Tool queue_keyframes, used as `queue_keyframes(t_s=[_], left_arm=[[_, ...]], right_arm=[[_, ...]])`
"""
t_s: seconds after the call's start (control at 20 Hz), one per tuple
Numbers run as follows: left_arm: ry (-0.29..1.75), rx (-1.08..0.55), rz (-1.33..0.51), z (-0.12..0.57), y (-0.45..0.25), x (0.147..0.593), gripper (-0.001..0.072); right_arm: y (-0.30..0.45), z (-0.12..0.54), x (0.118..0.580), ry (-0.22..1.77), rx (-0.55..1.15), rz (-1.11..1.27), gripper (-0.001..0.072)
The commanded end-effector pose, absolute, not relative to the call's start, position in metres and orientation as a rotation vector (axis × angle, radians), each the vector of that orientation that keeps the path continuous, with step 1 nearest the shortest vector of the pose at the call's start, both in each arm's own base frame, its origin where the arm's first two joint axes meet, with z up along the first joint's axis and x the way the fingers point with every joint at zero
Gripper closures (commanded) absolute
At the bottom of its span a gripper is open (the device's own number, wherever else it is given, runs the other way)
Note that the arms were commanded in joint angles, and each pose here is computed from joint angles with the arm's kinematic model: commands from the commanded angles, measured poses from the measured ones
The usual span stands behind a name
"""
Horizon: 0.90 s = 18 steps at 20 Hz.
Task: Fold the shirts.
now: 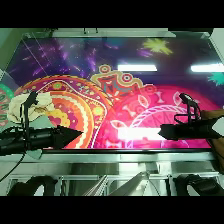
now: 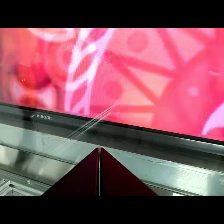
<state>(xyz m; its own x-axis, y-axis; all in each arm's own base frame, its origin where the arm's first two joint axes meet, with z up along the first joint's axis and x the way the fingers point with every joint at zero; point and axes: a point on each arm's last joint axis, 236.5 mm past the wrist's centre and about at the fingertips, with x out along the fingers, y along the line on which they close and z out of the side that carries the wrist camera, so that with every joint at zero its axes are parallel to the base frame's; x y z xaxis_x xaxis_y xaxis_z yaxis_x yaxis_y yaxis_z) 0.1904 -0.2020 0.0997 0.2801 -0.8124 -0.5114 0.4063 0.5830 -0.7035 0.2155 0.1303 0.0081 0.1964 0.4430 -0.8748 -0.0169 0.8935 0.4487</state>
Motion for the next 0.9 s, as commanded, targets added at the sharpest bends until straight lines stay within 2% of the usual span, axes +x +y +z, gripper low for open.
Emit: queue_keyframes(t_s=[0.0,0.2,0.25,0.3,0.45,0.5,0.55,0.65,0.85], left_arm=[[0.972,-0.487,-0.861,0.1,-0.202,0.191,0.0697],[0.904,-0.473,-0.775,0.105,-0.186,0.215,0.0692],[0.871,-0.411,-0.693,0.109,-0.164,0.23,0.0548],[0.84,-0.373,-0.586,0.116,-0.138,0.246,0.0367],[0.754,-0.272,-0.181,0.145,-0.02,0.282,0.0366],[0.746,-0.287,-0.046,0.152,0.023,0.286,0.0151],[0.733,-0.355,0.059,0.156,0.056,0.29,-0.0011],[0.71,-0.508,0.22,0.152,0.112,0.303,-0.0011],[0.87,-0.6,0.241,0.093,0.151,0.33,-0.001]], right_arm=[[0.13,0.008,0.215,1.342,0.377,0.334,0.0697],[0.131,0.008,0.215,1.342,0.377,0.334,0.0697],[0.13,0.008,0.215,1.342,0.377,0.334,0.0697],[0.131,0.008,0.215,1.342,0.377,0.334,0.0697],[0.13,0.008,0.215,1.342,0.377,0.334,0.0697],[0.13,0.008,0.215,1.342,0.377,0.333,0.0697],[0.13,0.008,0.215,1.342,0.377,0.333,0.0697],[0.131,0.008,0.215,1.342,0.377,0.334,0.0697],[0.13,0.008,0.215,1.341,0.377,0.333,0.0697]])
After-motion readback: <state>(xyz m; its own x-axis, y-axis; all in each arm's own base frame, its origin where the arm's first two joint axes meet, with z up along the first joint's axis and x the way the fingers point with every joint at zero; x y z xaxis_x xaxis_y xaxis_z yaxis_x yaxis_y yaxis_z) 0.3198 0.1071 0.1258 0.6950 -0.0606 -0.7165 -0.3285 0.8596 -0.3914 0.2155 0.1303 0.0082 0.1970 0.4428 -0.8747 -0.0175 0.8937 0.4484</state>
